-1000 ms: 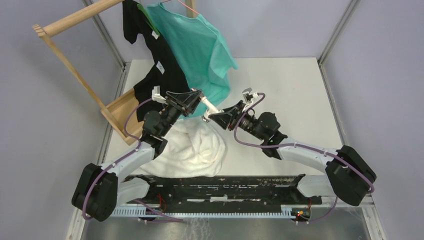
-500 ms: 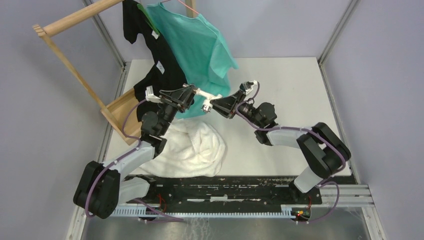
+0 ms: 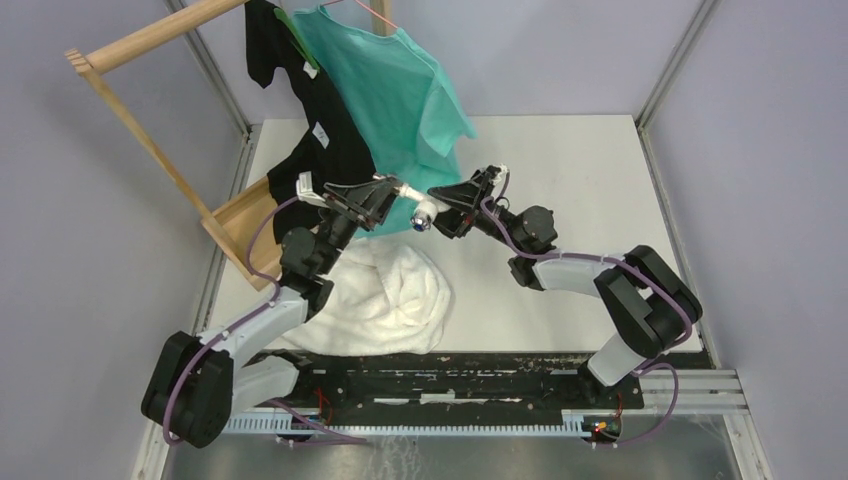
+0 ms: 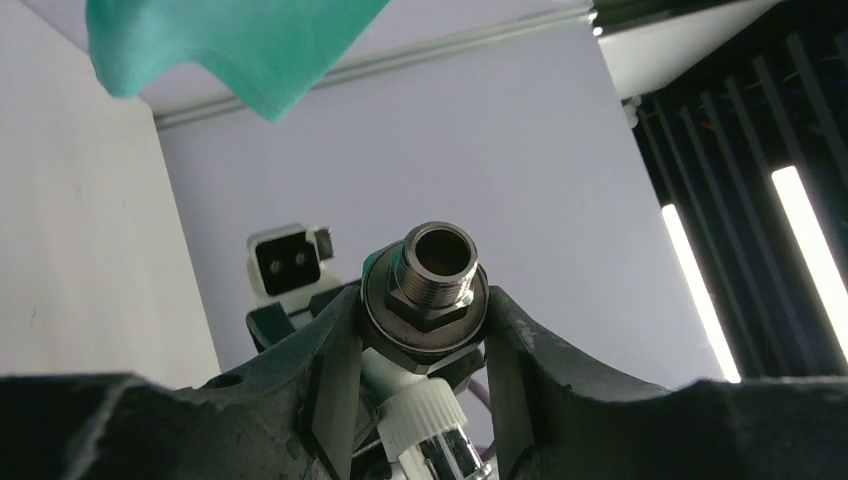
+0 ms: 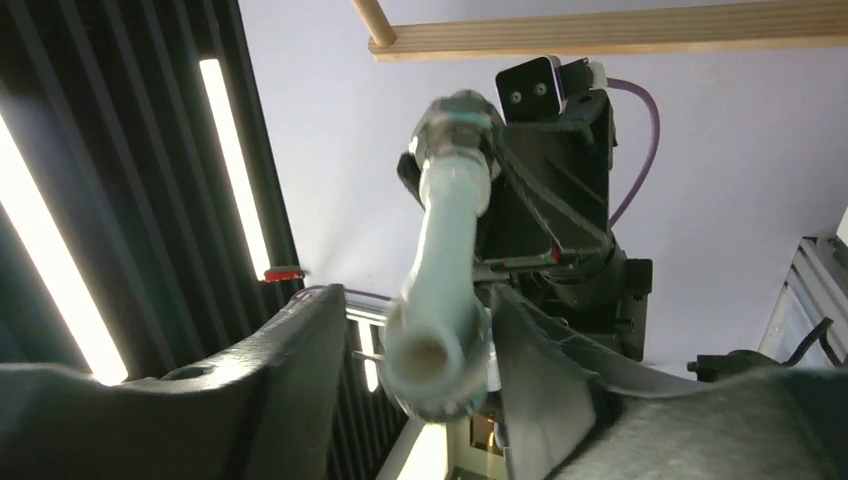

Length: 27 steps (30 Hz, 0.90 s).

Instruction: Install the water faucets

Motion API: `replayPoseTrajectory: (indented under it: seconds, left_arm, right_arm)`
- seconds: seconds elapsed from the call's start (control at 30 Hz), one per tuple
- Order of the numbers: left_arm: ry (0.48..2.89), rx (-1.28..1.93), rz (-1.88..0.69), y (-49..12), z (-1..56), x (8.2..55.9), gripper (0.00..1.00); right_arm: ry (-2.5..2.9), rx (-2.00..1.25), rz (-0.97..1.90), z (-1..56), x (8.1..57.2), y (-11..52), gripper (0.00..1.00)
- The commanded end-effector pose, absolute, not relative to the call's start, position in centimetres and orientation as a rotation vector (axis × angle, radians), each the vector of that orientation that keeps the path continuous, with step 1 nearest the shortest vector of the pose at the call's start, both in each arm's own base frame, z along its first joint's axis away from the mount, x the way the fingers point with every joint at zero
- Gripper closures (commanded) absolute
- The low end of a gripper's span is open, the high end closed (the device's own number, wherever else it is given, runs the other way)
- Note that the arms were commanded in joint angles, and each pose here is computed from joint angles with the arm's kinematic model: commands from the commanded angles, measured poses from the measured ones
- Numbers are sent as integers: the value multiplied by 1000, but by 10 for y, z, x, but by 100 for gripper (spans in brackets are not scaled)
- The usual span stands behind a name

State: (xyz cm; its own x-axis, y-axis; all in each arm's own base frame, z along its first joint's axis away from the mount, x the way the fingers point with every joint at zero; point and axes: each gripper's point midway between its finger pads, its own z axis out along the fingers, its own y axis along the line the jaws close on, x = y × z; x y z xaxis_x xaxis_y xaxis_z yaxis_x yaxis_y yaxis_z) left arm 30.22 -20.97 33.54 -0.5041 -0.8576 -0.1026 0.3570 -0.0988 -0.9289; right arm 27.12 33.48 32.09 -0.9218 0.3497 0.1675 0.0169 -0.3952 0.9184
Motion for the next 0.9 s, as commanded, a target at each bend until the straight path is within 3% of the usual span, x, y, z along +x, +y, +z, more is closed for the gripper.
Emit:
replayPoseTrajectory:
  seconds: [0.0, 0.13, 0.57, 0.67, 0.87]
  left_arm:
    - [1297, -462, -1788, -224, 347, 279, 97]
    - [1326, -464, -1778, -226, 343, 281, 97]
    - [1349, -587, -1674, -212, 329, 291, 97]
    - [1340, -608, -1641, -207, 331, 292, 97]
    - [1334, -608, -1658, -208, 341, 291, 97]
  right_arm:
    - [1442, 357, 2524, 370, 248, 321, 35]
    - [1460, 267, 2516, 379, 233, 318, 24]
    - [1847, 59, 2245, 341, 193, 322, 17]
    - [2015, 15, 2060, 311, 184, 317, 16]
    - [2288, -221, 1483, 268, 176, 284, 3]
